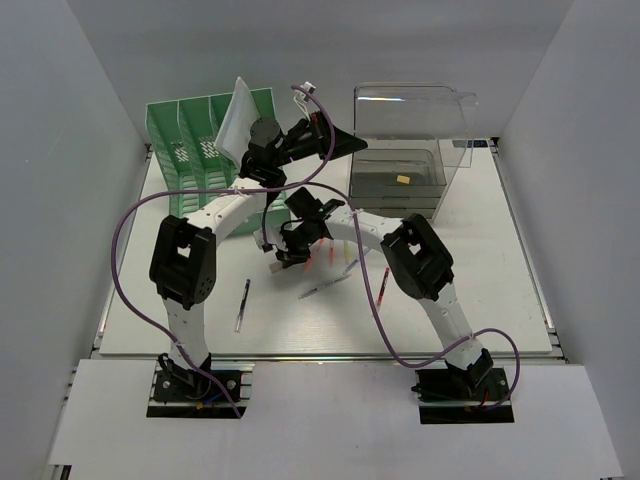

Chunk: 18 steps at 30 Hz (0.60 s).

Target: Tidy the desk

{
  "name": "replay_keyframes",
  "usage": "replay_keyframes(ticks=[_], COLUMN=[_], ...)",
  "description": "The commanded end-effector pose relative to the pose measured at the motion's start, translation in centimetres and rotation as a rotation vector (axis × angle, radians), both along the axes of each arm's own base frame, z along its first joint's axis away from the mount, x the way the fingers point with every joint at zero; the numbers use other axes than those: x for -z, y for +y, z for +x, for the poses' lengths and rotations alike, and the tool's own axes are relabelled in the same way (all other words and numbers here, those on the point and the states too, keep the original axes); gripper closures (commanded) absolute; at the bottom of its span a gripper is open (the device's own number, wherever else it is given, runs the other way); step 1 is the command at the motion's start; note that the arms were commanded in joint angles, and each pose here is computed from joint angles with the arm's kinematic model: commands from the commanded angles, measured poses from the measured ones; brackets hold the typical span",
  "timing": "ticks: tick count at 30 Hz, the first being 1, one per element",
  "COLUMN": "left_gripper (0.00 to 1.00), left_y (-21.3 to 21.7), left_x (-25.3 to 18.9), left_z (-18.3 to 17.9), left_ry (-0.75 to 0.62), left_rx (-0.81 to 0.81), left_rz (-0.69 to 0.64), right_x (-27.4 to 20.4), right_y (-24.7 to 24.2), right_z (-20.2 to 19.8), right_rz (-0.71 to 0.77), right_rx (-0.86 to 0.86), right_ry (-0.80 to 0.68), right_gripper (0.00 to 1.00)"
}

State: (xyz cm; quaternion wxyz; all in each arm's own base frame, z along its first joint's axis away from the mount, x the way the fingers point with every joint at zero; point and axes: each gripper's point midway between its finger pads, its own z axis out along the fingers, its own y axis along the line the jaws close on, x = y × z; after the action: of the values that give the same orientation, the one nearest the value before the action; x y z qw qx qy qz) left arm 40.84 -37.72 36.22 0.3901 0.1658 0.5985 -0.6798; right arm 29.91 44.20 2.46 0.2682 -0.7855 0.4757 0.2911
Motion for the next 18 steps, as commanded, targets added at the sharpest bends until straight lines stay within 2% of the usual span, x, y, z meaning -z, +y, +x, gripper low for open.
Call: replay_keyframes(ticks=[1, 2, 3, 5, 6, 8, 9, 11, 12, 16, 17, 18], left_gripper=[0.96, 0.96, 0.96, 0.96, 0.96, 0.96, 0.96, 0.96, 0.96, 0.96, 0.96, 0.96], left_y=[0.8, 0.8, 0.8, 0.8, 0.8, 1.1, 1.2, 1.2, 1.2, 1.2, 1.2, 1.2], left_x=[-3.6, -3.5, -3.6, -3.5, -3.4, -3.3, -3.4, -3.4, -3.5, -3.3, -3.3, -3.2], left_z=[-1.3, -1.2, -1.2, -1.2, -1.1, -0.7, -0.8, -0.8, -0.8, -0.5, -0.4, -0.4], left_ry=[-0.136, -0.135, -0.134, -0.133, -0.13, -0.126, -0.125, -0.126, -0.127, -0.117, -0.115, -0.113], left_rx=[0.006, 0.006, 0.003, 0.003, 0.001, -0.009, -0.012, -0.013, -0.017, -0.029, -0.034, -0.036], left_rz=[-0.044, -0.042, -0.044, -0.042, -0.041, -0.039, -0.04, -0.039, -0.04, -0.038, -0.039, -0.038], right_x=[2.0, 2.1, 1.4, 1.0, -1.2, -1.1, -3.4, -3.7, -6.1, -8.9, -11.0, -10.8], right_y=[-2.1, -2.2, -2.3, -2.9, -3.1, -4.4, -4.8, -6.2, -6.6, -9.3, -10.0, -10.8], right_z=[-1.2, -1.5, -1.5, -2.1, -1.9, -2.6, -2.4, -2.8, -2.8, -3.6, -3.4, -3.7], right_rz=[-0.114, -0.119, -0.11, -0.099, -0.066, -0.047, -0.016, -0.007, 0.028, 0.074, 0.106, 0.106], right_rx=[0.004, 0.003, 0.003, 0.021, 0.04, 0.074, 0.099, 0.138, 0.157, 0.225, 0.251, 0.269], right_ry=[0.037, 0.04, 0.032, 0.034, -0.012, -0.048, -0.109, -0.131, -0.175, -0.25, -0.303, -0.314], right_gripper=[0.72, 0.78, 0.9, 1.0, 1.0, 1.0, 1.0, 1.0, 1.0, 1.0, 1.0, 1.0])
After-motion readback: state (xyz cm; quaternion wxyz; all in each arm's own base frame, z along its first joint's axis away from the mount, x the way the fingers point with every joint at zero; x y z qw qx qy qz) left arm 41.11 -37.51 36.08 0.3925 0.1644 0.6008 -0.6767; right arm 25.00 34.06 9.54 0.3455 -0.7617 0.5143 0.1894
